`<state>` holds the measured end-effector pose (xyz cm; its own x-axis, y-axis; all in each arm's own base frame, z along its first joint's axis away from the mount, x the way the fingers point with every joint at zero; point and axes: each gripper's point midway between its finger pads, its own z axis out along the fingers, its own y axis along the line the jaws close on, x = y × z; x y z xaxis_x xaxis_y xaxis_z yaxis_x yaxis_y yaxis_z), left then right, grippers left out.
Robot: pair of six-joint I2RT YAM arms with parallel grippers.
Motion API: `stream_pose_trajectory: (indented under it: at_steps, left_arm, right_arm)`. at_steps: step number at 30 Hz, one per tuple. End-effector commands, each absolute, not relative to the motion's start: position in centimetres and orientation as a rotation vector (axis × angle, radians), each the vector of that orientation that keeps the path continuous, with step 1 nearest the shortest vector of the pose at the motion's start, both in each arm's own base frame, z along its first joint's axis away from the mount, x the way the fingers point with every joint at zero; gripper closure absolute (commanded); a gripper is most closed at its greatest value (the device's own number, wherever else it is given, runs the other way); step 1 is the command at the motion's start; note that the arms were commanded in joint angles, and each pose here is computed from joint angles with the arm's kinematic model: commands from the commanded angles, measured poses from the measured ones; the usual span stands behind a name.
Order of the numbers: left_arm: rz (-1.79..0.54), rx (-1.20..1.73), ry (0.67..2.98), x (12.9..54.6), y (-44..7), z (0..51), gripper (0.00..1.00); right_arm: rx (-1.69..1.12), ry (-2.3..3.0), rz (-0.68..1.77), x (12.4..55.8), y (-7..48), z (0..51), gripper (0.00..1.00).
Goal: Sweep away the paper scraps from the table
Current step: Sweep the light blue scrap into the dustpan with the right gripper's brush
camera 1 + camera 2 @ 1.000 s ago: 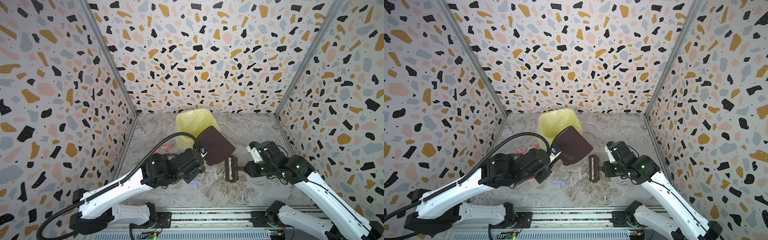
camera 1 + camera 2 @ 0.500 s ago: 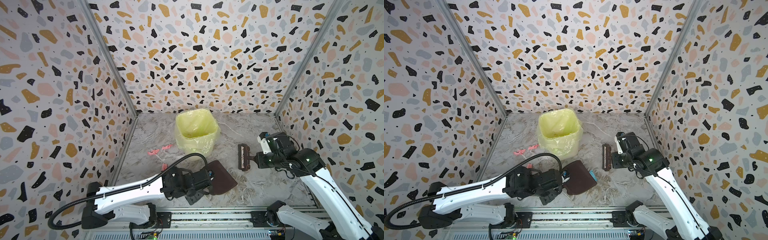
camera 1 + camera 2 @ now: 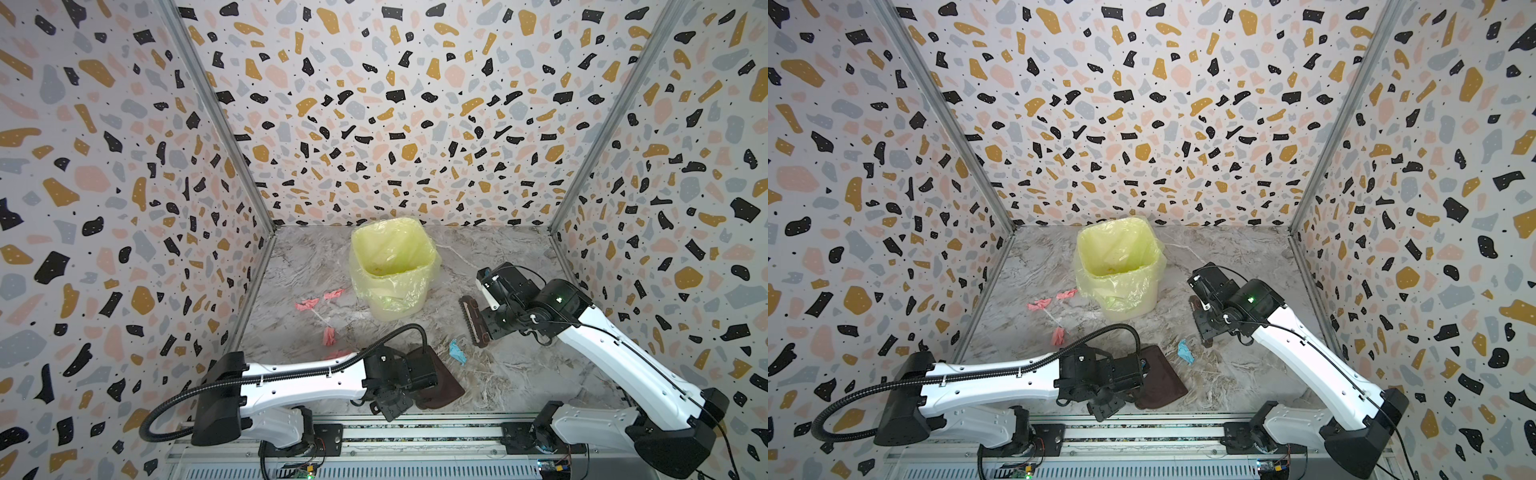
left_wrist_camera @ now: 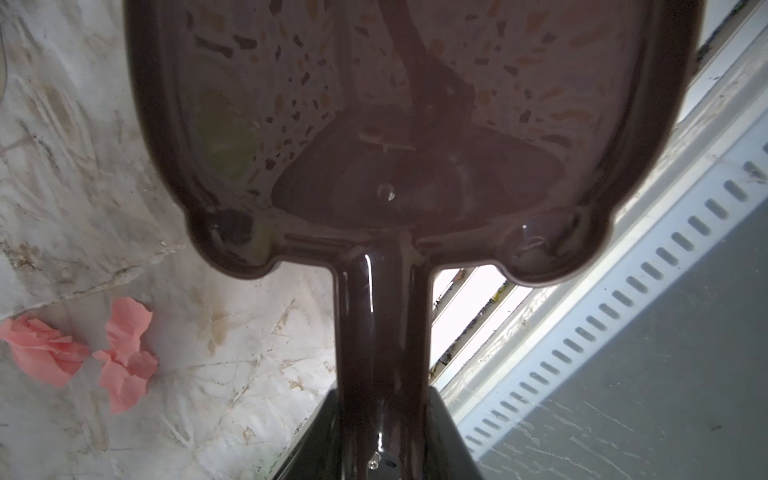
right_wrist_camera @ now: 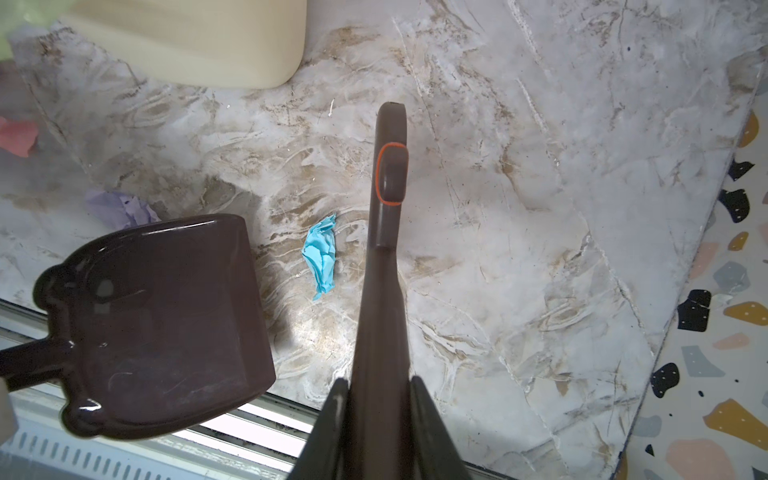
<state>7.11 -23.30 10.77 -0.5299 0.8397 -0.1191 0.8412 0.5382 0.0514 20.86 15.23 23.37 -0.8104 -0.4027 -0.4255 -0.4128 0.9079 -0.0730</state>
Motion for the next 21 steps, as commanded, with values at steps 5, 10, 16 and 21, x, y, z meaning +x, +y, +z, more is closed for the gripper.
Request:
stream_pose_trajectory:
  at_steps: [5, 10, 16, 21]
  left_arm:
    - [0.068, 1.471, 2.587, 8.3, -24.2, 9.9, 1.00]
    - [0.091, 1.483, 2.572, 8.8, -24.9, 9.7, 1.00]
    - [0.132, 1.500, 2.569, 9.0, -24.9, 9.2, 1.00]
    - [0.152, 1.504, 2.574, 9.0, -24.6, 8.7, 1.00]
  right_arm:
    - [-0.599, 2.587, -0.020, 21.1, 15.2, 24.4, 1.00]
    - [-0.626, 2.602, 0.004, 20.8, 15.9, 23.8, 1.00]
    - [-0.681, 2.645, 0.066, 19.8, 16.9, 22.1, 1.00]
    - [-0.712, 2.674, 0.102, 18.8, 17.4, 21.2, 1.00]
